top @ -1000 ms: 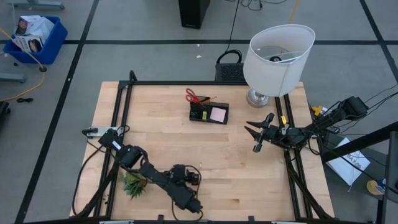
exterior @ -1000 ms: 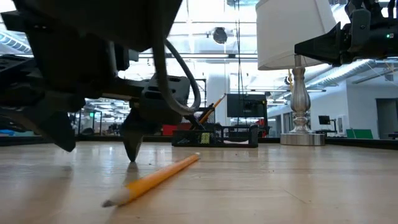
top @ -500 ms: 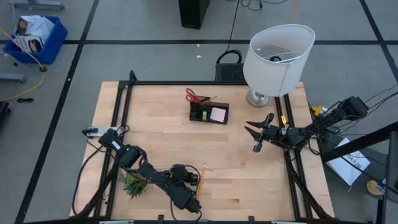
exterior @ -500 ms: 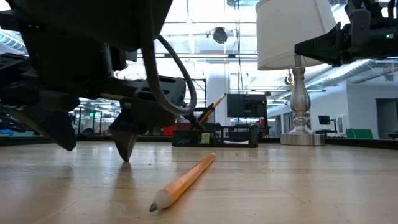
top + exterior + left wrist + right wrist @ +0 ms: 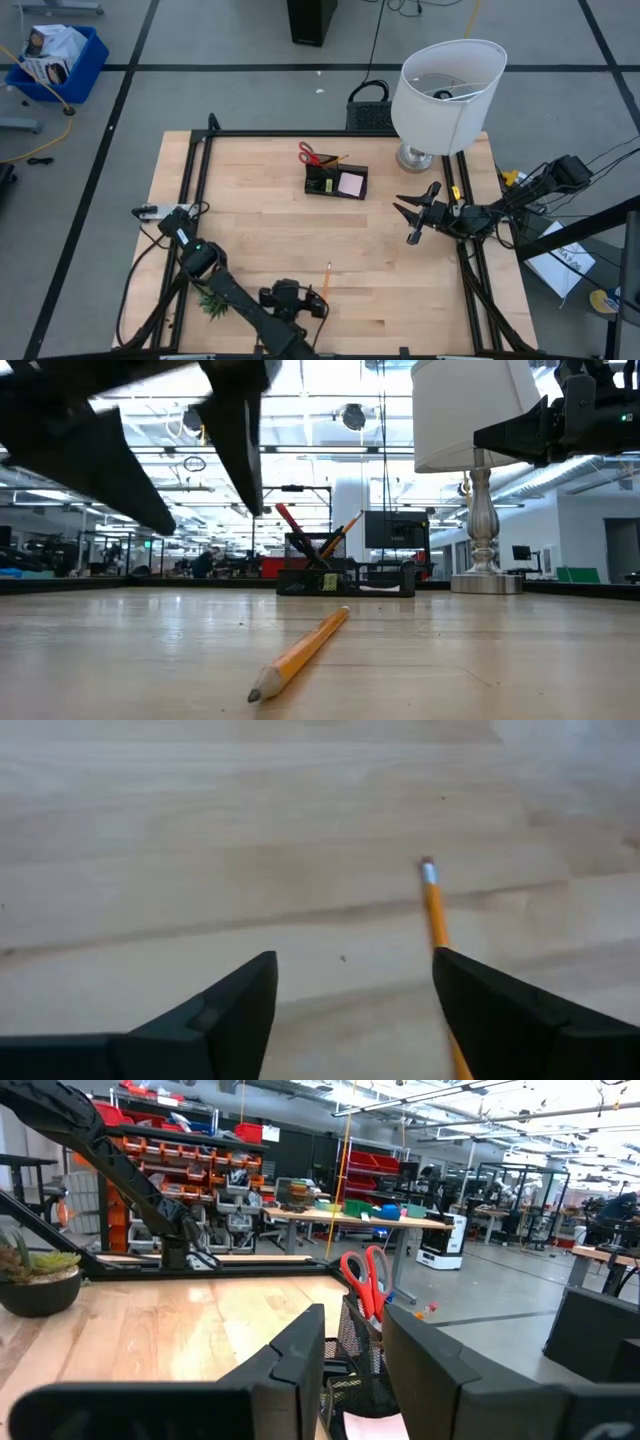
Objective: Pick and place office supplies into organizer
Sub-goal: Put the yellow pencil into the desk organizer
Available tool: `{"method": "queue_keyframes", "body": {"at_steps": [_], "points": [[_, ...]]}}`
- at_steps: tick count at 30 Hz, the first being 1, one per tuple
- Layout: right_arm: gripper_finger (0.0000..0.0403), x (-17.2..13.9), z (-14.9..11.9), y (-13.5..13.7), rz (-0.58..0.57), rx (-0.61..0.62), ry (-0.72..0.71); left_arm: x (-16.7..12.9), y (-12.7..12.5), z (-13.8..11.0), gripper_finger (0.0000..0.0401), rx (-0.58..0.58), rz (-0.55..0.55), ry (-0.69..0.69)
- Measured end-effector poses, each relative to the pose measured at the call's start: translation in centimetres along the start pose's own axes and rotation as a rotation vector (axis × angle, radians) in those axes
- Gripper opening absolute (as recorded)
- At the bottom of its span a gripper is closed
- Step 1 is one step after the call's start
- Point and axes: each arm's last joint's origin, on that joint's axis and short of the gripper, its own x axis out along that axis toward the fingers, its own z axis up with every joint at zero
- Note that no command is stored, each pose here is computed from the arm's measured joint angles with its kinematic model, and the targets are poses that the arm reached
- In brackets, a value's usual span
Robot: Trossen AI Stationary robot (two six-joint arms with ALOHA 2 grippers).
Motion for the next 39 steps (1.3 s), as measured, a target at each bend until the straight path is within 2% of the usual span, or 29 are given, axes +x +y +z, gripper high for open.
{"method": "queue_keyframes", "body": {"at_steps": [6,11,14,18,21,25,29,37,39], "points": [[0.01,0.0,0.0,0.0,0.0,0.0,0.0,-0.6,0.0,-0.6,0.0229,-0.034,-0.06,-0.004],[0.01,0.0,0.0,0.0,0.0,0.0,0.0,0.0,-0.1,-1.1,0.0191,0.005,-0.055,-0.027],[0.01,0.0,0.0,0.0,0.0,0.001,-0.001,1.6,-0.8,-1.2,0.0179,0.005,-0.005,0.0],[0.01,0.0,0.0,0.0,0.0,0.0,0.0,4.0,-2.0,-0.5,0.0186,-0.053,0.059,0.032],[0.01,0.0,0.0,0.0,0.0,0.0,0.0,3.6,-2.2,1.5,0.0205,-0.117,0.109,0.053],[0.01,0.0,0.0,0.0,0.0,0.0,0.0,2.5,-2.9,3.1,0.0226,-0.168,0.049,0.047],[0.01,0.0,0.0,0.0,0.0,0.0,0.0,3.1,-3.8,3.9,0.0236,-0.188,-0.015,-0.018],[0.01,0.0,0.0,0.0,0.0,0.0,0.0,5.5,-5.1,5.9,0.0229,-0.19,0.01,-0.023],[0.01,0.0,0.0,0.0,0.0,0.0,0.0,6.1,-5.0,6.6,0.0227,-0.185,0.046,-0.041]]}}
